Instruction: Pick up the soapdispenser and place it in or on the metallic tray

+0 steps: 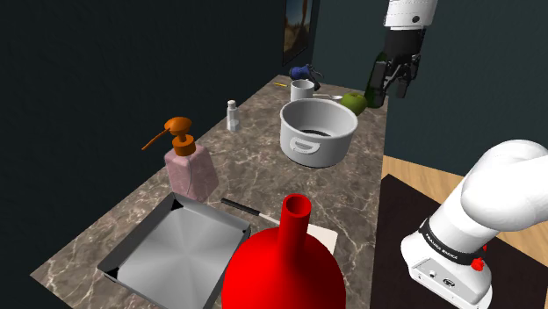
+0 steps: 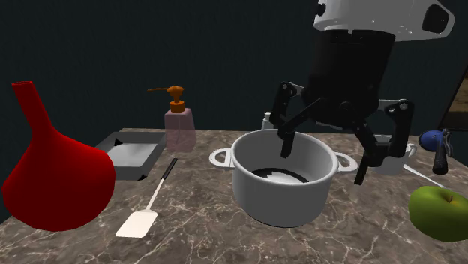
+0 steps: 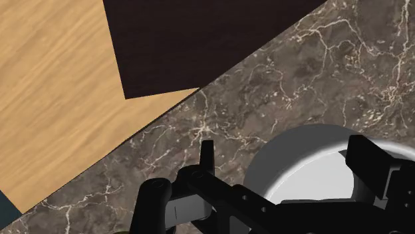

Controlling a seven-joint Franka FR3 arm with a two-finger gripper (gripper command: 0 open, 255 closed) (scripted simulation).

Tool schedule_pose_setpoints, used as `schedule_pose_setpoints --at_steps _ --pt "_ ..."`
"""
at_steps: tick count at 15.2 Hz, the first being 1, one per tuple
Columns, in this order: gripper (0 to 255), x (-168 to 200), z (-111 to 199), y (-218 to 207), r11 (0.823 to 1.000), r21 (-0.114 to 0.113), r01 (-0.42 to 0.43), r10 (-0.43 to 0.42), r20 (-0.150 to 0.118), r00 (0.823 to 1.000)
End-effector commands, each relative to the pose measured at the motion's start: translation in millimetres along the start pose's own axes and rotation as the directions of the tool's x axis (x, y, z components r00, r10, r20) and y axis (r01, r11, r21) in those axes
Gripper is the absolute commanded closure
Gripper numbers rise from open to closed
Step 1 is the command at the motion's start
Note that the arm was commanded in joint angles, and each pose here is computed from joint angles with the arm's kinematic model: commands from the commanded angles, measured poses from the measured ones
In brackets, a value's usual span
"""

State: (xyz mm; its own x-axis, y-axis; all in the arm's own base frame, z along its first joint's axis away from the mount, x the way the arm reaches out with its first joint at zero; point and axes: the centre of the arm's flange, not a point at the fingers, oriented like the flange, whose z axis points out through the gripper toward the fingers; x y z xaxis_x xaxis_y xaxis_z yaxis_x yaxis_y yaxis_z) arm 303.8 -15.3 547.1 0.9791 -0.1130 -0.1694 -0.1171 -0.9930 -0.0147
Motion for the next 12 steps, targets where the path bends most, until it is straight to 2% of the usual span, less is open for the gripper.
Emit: schedule_pose_setpoints --at_steps 1,12 --pt "0 0.0 0.0 0.0 1.0 0.0 0.0 0.0 0.0 1.0" --pt "0 43.1 0.2 -129.6 0.999 0.051 0.0 0.001 -0.022 1.0"
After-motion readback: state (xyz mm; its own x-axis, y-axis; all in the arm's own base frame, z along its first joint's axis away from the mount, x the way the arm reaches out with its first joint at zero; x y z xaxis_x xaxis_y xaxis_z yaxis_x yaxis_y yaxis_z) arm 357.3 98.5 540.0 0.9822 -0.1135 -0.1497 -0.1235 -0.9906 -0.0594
